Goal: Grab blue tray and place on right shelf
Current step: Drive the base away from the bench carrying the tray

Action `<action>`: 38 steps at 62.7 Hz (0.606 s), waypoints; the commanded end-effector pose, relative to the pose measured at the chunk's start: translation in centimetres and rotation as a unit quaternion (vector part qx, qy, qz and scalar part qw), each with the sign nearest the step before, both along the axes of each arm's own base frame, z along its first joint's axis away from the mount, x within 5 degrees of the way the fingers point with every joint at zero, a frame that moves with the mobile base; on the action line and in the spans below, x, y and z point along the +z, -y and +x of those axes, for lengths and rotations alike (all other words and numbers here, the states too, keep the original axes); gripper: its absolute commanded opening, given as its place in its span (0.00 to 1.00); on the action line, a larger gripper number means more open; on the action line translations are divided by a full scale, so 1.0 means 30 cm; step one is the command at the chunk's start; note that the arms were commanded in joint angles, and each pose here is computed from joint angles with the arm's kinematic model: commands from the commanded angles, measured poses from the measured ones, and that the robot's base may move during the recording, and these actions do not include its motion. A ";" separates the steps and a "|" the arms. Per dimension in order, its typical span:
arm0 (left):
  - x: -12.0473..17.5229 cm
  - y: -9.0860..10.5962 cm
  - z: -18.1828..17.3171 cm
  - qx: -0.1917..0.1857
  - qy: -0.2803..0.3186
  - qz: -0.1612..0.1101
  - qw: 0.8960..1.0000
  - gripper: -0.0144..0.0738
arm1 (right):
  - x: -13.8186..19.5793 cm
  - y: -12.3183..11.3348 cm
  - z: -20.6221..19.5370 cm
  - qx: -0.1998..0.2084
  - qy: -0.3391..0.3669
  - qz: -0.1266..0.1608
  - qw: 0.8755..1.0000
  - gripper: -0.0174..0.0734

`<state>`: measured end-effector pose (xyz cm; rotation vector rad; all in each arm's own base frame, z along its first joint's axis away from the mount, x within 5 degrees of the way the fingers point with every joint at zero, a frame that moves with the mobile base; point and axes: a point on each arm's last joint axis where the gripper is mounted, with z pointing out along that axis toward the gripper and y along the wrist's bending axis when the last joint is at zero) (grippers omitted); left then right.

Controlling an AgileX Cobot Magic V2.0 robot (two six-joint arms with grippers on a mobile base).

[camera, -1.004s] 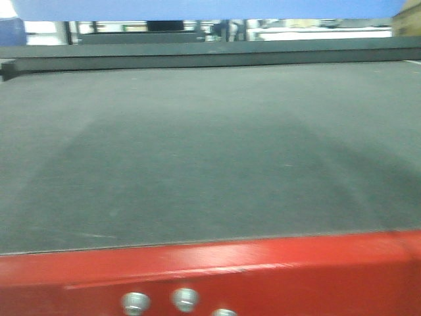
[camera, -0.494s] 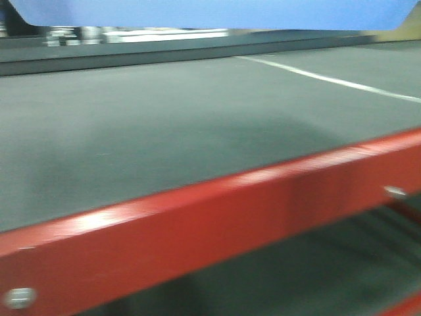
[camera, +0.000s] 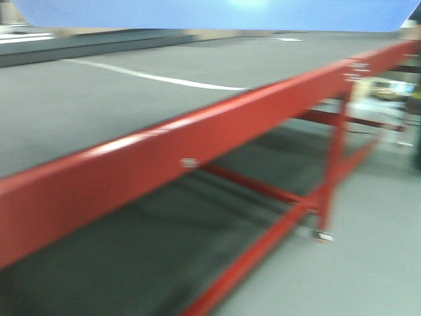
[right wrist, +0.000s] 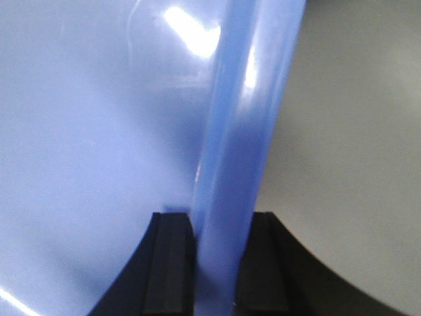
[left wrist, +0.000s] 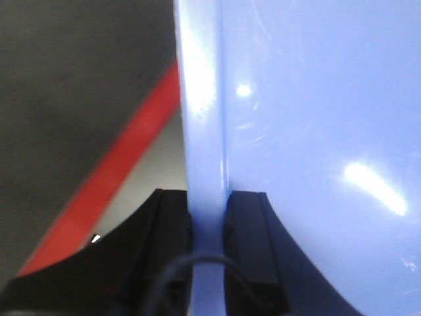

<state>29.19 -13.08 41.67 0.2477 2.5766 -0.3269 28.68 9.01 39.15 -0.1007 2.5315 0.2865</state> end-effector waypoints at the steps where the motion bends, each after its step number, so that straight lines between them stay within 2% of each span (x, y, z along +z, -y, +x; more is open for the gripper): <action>1: 0.051 -0.025 -0.057 -0.013 -0.002 0.018 1.000 0.11 | 0.063 0.026 -0.017 0.004 0.052 -0.021 0.998 0.25; 38: 0.051 -0.025 -0.057 -0.013 -0.002 0.018 1.000 0.11 | 0.063 0.026 -0.017 0.004 0.052 -0.021 0.998 0.25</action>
